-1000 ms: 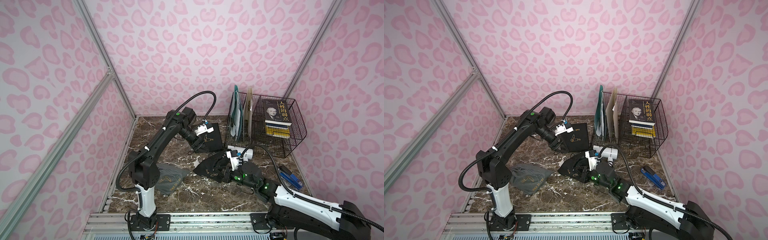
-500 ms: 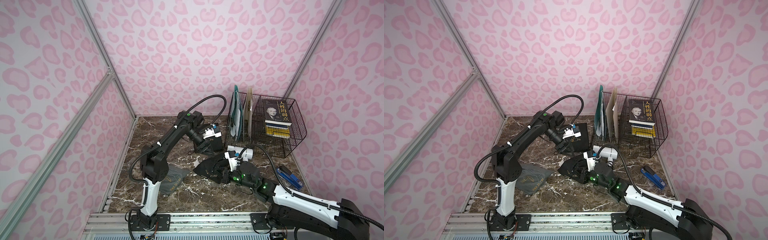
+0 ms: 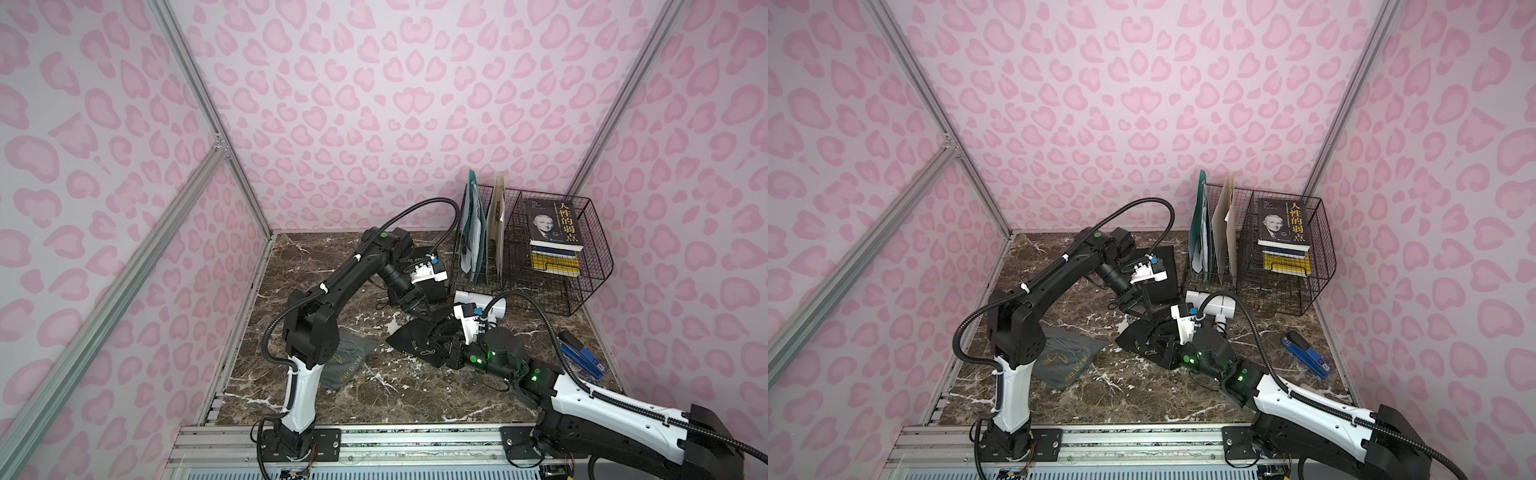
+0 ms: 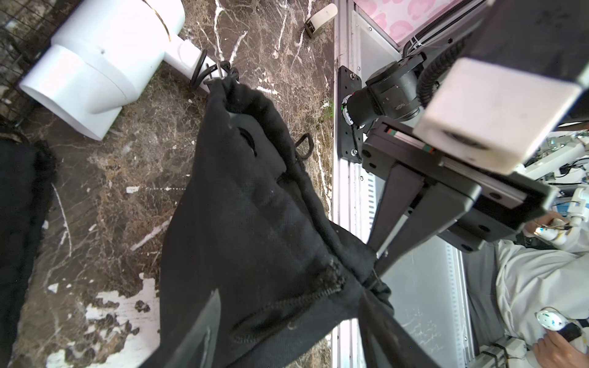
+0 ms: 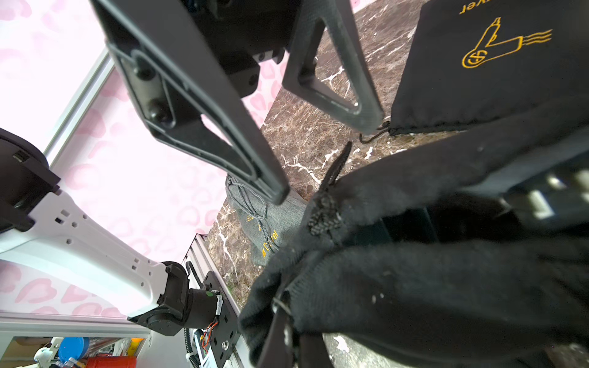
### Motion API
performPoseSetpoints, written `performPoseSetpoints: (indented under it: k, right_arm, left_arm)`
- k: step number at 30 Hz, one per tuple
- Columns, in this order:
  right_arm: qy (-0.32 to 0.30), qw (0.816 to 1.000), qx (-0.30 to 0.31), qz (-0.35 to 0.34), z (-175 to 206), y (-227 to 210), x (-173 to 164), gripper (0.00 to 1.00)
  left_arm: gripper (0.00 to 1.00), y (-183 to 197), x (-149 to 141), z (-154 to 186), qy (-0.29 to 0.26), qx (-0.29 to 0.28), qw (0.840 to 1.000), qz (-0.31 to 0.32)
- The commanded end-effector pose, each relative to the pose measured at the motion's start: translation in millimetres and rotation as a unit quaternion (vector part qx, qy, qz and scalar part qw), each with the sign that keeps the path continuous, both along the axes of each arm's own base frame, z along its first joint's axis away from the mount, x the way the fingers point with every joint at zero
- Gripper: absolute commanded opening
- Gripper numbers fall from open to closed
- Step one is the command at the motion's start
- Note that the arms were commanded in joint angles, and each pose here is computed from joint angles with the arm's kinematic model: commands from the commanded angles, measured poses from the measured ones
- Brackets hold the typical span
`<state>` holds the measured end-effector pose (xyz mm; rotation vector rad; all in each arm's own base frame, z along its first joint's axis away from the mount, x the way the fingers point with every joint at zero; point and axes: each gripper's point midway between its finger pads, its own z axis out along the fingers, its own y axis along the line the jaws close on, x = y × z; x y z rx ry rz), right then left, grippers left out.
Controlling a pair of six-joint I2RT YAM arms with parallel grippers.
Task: Pack away hair dryers
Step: Pull the drawstrings on both sides of the drawstring bag.
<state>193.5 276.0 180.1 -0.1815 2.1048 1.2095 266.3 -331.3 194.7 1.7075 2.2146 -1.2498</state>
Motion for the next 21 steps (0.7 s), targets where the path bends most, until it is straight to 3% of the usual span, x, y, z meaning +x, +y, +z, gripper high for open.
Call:
performPoseSetpoints:
  k: [1, 5, 9, 18, 21]
  right_arm:
    - [-0.004, 1.000, 0.002, -0.008, 0.1, -1.7, 2.0, 0.00]
    - [-0.005, 1.000, 0.001, -0.008, 0.0, -2.1, 2.0, 0.00]
    - [-0.006, 1.000, 0.000, -0.010, -0.3, -2.7, 2.7, 0.00]
    - [-0.009, 1.000, 0.001, -0.014, 0.4, -3.7, 3.4, 0.00]
    - [-0.009, 1.000, 0.000, -0.013, -0.2, -3.8, 3.2, 0.00]
  left_arm:
    - [0.71, -1.0, 4.7, -4.4, -0.006, 0.001, 1.000, 0.002]
    - [0.67, 0.2, -8.1, -2.4, 0.022, -0.004, 1.000, -0.012]
    - [0.56, 9.7, -23.0, -8.8, 0.049, 0.010, 0.998, -0.026]
    - [0.36, 12.2, -19.3, -5.5, 0.014, 0.008, 1.000, 0.001]
    - [0.24, 11.8, -17.9, -3.9, 0.013, 0.009, 1.000, 0.007]
